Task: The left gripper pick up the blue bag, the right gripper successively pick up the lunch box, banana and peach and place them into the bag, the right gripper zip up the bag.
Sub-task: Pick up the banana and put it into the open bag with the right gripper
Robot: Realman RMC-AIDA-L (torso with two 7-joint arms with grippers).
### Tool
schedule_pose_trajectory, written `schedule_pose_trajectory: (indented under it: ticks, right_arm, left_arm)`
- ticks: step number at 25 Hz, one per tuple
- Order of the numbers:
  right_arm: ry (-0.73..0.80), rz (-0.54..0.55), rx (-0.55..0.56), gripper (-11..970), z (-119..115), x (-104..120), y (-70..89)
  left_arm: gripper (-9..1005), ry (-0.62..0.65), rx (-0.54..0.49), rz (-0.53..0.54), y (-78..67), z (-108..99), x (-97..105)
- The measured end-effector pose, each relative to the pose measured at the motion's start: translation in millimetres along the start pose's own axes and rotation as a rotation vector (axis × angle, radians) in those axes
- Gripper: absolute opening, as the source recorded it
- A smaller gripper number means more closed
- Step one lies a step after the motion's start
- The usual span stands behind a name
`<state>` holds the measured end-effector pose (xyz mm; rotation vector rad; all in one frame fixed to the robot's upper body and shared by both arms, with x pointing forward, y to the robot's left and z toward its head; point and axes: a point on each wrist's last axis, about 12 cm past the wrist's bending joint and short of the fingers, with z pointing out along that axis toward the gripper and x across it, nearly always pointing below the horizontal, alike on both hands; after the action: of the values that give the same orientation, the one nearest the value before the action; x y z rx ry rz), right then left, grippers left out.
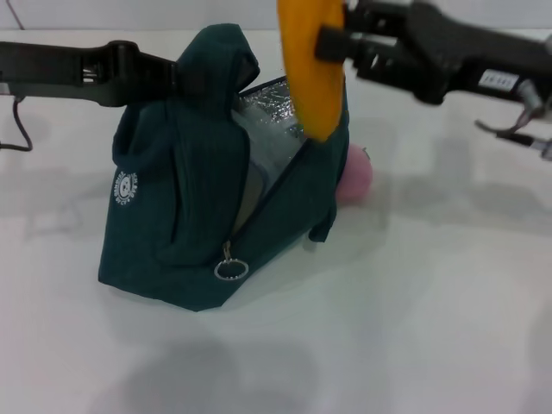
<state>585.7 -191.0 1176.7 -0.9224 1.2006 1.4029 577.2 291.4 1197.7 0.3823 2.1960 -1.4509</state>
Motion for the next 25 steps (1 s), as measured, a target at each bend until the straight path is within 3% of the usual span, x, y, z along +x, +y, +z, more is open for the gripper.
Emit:
schedule_pose_trajectory:
  ticks: [13, 25]
  right_arm:
    - [-0.08, -0.018, 0.059, 413, 14.3, 36.7, 4.4]
    - [-0.006, 0.006, 0.09, 412, 22.6, 54.0, 3.3]
  left_arm:
    - [40, 0.008, 0.006, -0.009, 1.8, 1.8, 2.3]
    - [41, 0.012, 0.009, -0.003, 1.1, 4.4, 1.7]
